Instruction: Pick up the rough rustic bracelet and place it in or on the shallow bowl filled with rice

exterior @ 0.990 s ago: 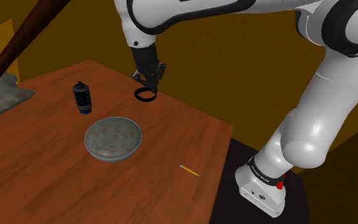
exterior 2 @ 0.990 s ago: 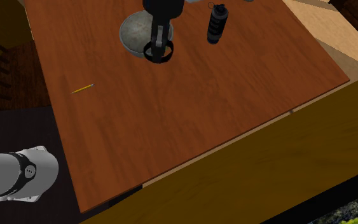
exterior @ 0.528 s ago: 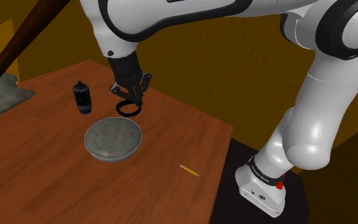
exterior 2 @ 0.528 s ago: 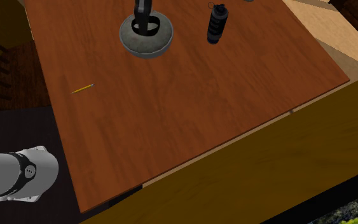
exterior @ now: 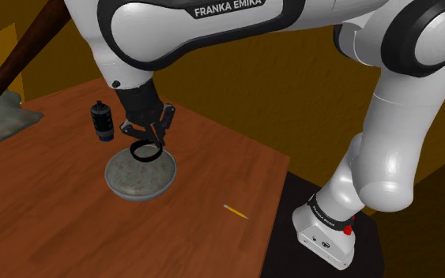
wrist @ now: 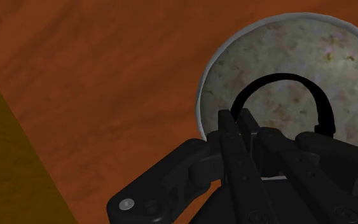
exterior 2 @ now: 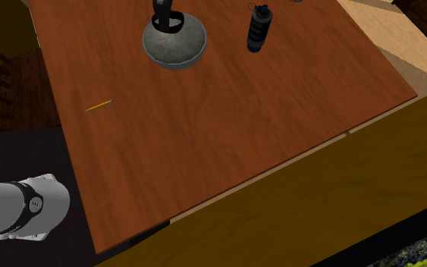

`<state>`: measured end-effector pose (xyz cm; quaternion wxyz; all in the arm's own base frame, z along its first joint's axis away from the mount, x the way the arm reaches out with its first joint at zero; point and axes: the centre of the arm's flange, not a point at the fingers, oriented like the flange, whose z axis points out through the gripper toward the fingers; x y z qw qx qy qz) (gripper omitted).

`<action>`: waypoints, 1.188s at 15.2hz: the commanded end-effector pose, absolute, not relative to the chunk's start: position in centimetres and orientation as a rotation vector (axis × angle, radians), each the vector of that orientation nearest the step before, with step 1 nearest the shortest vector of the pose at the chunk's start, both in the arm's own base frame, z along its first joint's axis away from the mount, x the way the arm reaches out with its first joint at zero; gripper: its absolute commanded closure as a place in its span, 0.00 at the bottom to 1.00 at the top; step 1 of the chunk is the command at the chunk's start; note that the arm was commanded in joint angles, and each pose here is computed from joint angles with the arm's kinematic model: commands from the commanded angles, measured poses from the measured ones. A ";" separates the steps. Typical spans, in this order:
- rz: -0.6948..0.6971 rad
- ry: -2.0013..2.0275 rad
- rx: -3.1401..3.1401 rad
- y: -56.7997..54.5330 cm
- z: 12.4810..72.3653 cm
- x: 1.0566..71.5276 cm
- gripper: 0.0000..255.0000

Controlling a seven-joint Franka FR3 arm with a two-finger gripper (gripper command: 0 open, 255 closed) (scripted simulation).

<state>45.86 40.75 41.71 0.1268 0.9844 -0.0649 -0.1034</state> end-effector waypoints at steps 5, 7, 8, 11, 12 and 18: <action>-0.300 -0.189 2.866 40.9 38.5 45.8 1.00; -0.300 -0.189 2.866 40.9 37.3 45.8 1.00; -0.300 -0.189 2.866 40.9 37.3 45.8 1.00; -0.300 -0.189 2.866 40.9 37.3 45.8 1.00; -0.300 -0.189 2.866 40.9 37.3 45.8 1.00; -0.300 -0.189 2.866 40.9 37.3 45.9 0.00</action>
